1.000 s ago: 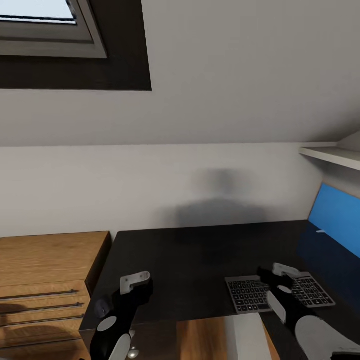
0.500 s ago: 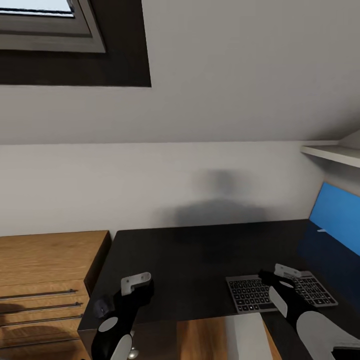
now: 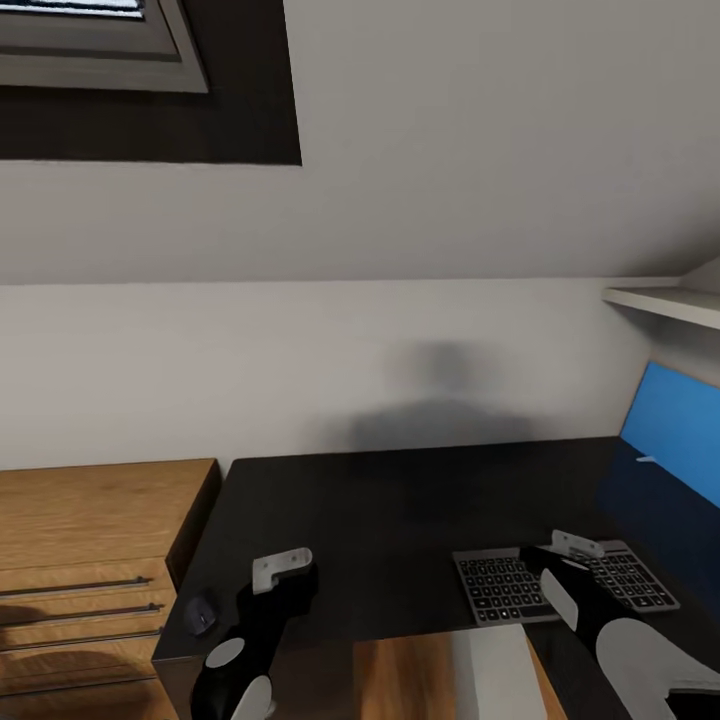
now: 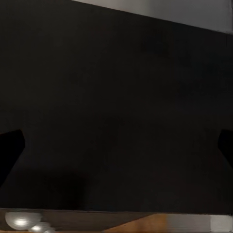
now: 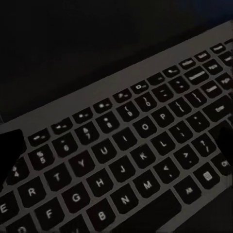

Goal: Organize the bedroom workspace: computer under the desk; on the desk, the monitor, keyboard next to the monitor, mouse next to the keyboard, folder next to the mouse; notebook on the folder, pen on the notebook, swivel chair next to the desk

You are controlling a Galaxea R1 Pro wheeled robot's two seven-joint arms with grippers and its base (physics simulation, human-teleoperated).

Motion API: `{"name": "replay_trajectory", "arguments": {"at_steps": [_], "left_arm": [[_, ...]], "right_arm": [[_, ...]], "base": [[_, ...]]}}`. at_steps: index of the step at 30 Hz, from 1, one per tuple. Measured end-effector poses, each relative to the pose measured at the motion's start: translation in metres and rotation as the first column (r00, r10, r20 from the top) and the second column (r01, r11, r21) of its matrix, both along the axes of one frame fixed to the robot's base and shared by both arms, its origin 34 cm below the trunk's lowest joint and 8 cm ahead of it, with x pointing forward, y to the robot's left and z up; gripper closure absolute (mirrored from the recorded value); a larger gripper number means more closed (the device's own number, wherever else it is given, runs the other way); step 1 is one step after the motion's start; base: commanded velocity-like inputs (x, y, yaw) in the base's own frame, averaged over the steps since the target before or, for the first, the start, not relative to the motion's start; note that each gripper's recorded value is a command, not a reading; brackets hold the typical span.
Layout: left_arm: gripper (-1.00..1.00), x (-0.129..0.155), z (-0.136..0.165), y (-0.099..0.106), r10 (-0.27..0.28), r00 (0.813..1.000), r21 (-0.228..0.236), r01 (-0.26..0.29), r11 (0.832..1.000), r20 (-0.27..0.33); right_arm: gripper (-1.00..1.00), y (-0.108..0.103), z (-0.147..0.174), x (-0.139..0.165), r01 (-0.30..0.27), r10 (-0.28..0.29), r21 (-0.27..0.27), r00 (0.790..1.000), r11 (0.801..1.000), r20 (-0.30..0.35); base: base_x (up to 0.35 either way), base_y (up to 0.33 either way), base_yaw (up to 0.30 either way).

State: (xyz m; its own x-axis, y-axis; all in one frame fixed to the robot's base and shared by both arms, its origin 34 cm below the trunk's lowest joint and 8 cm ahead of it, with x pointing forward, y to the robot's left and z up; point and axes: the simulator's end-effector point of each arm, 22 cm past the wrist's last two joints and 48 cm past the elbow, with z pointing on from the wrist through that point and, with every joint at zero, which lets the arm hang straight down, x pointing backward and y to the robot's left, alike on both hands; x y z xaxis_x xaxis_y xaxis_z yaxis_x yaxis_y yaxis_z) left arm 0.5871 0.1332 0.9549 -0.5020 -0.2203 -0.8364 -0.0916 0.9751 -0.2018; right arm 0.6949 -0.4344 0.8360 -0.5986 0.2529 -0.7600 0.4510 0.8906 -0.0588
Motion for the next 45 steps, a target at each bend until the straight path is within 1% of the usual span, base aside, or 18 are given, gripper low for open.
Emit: {"name": "replay_trajectory", "arguments": {"at_steps": [4,7,16,18,21,22,26,39,45], "left_arm": [[-1.00,-0.004,-0.007,-0.002,0.007,1.000,0.004,-0.007,1.000,-0.013],[-1.00,-0.010,-0.013,-0.011,-0.002,1.000,0.017,0.002,1.000,-0.023],[-1.00,-0.010,-0.024,-0.011,0.001,1.000,0.022,0.000,1.000,-0.027],[-1.00,-0.010,-0.027,-0.009,0.011,1.000,0.027,-0.011,1.000,-0.029],[-1.00,-0.012,-0.033,0.007,0.079,0.996,0.063,-0.076,0.995,-0.045],[-1.00,-0.013,-0.035,0.009,0.090,0.995,0.065,-0.087,0.994,-0.050],[-1.00,-0.014,-0.042,0.011,0.104,0.993,0.059,-0.100,0.993,-0.063],[-1.00,-0.012,-0.060,0.011,0.107,0.992,0.054,-0.104,0.993,-0.068],[-1.00,-0.012,-0.068,0.010,0.106,0.992,0.052,-0.103,0.993,-0.069]], "right_arm": [[-1.00,-0.001,-0.005,0.000,0.000,0.000,0.003,1.000,1.000,-0.017],[-1.00,0.000,-0.009,0.000,0.000,0.000,0.004,1.000,1.000,-0.019],[-1.00,0.000,-0.018,0.004,-0.003,0.003,0.005,1.000,1.000,-0.016],[-1.00,0.001,-0.020,0.004,-0.003,0.003,0.005,1.000,1.000,-0.015],[-1.00,0.003,-0.023,0.007,-0.009,0.009,0.007,1.000,1.000,-0.012],[-1.00,0.003,-0.023,0.007,-0.010,0.010,0.007,1.000,1.000,-0.011],[-1.00,0.004,-0.025,0.011,-0.013,0.013,0.007,1.000,1.000,-0.002],[-1.00,0.004,-0.040,0.014,-0.013,0.013,0.005,1.000,1.000,0.001],[-1.00,0.006,-0.053,0.010,-0.016,0.016,0.015,0.999,1.000,-0.032]], "base": [[0.000,0.000,0.000],[0.000,0.000,0.000],[0.000,0.000,0.000],[0.000,0.000,0.000],[0.000,0.000,0.000],[0.000,0.000,0.000],[0.000,0.000,0.000],[0.000,0.000,0.000],[0.000,0.000,0.000]]}}
